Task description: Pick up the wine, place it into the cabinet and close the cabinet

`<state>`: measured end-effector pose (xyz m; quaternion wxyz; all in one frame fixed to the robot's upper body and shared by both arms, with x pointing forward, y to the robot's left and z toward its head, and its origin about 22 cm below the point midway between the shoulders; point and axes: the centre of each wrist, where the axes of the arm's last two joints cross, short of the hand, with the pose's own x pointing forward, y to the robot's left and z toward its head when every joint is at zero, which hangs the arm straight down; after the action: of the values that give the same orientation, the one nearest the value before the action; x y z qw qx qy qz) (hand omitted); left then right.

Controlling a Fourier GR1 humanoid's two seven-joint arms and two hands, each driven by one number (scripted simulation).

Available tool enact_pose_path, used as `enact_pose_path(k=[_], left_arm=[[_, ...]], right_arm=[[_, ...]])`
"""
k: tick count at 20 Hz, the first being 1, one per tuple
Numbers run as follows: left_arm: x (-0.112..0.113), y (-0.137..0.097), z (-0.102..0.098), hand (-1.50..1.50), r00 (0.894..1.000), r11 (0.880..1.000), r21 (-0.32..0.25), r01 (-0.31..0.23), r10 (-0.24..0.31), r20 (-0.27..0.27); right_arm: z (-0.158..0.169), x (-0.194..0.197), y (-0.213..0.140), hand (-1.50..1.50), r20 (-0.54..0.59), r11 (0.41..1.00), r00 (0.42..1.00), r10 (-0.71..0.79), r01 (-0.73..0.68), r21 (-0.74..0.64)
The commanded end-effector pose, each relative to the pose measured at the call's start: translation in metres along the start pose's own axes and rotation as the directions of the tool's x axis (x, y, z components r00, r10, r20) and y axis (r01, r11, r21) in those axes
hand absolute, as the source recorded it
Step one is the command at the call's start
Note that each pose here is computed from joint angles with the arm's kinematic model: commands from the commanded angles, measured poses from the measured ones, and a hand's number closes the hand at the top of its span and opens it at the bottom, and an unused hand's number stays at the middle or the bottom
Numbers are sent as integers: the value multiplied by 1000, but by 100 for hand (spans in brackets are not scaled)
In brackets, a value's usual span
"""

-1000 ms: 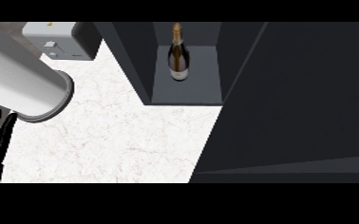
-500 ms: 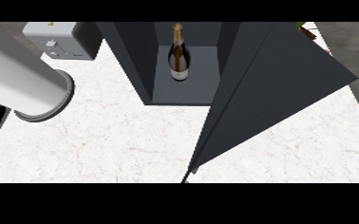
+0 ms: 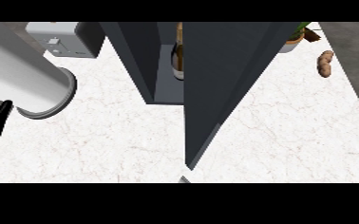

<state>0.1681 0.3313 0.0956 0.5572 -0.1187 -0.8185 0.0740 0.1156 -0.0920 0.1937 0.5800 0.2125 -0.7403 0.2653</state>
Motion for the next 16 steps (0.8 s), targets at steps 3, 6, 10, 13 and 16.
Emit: enact_pose_path(k=[3, 6, 10, 13, 16], left_arm=[[-10, -7, 4, -150, 1000, 1000, -10, -22, 21, -14], [2, 1, -14, -150, 1000, 1000, -12, -16, 16, 2], [0, -2, -18, -150, 1000, 1000, -6, -17, 17, -17], [-5, -19, -17, -150, 1000, 1000, -4, -23, 23, 4], [1, -12, -27, -150, 1000, 1000, 2, -7, 7, 22]], right_arm=[[-57, 8, 26, 150, 50, 997, 996, -72, 70, 38], [-76, 12, 24, 150, 59, 997, 996, -68, 65, 38], [-123, 35, 8, 150, 58, 997, 996, -70, 70, 12], [-160, 43, 4, 150, 59, 999, 998, -31, 33, -36], [-186, 39, 8, 150, 96, 998, 995, 40, -35, -55]])
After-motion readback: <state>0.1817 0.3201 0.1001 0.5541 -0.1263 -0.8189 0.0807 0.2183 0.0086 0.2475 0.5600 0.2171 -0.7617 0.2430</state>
